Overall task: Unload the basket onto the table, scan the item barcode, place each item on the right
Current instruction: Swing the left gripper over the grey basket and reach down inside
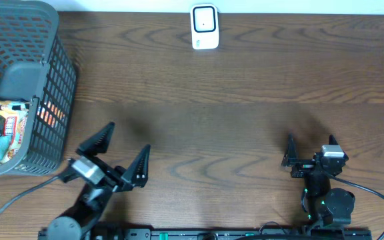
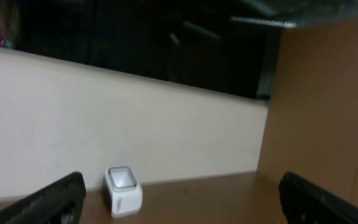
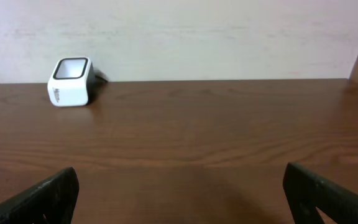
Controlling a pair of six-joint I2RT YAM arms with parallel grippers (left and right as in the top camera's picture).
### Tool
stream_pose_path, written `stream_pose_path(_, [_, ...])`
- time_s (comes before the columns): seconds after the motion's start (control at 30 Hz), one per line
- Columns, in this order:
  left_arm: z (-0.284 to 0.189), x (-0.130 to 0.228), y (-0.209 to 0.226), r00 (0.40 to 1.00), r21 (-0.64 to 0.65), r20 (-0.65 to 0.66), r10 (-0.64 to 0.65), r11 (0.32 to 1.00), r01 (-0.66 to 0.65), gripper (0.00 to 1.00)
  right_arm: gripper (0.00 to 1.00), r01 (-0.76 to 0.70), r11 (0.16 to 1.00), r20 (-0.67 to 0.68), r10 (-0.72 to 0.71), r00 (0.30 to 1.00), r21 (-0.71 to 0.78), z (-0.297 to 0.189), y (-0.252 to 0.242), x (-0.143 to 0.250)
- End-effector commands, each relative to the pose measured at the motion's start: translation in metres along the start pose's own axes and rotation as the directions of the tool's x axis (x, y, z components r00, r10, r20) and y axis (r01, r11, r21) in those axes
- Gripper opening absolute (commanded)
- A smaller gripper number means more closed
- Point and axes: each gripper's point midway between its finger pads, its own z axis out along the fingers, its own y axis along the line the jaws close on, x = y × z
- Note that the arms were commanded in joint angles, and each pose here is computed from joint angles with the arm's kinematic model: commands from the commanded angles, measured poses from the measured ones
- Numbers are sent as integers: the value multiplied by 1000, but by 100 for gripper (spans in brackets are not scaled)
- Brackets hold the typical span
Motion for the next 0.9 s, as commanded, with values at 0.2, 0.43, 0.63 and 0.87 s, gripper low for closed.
stream_pose_path(0.2, [51,-68,-14,954,12,-283,99,995,-99,98,99,11,1000,0,-11,1000,-6,0,2,0])
stream_pose_path(0.43, [69,-42,16,715,-44,-697,47,993,-108,98,99,11,1000,0,-11,1000,-6,0,2,0])
stream_pose_path(0.63, [76,-21,29,566,-79,-823,-44,996,-38,98,99,12,1000,0,-12,1000,-6,0,2,0])
stream_pose_path(0.87, [89,-24,48,587,-118,-809,-36,988,-102,98,99,11,1000,0,-11,1000,-6,0,2,0])
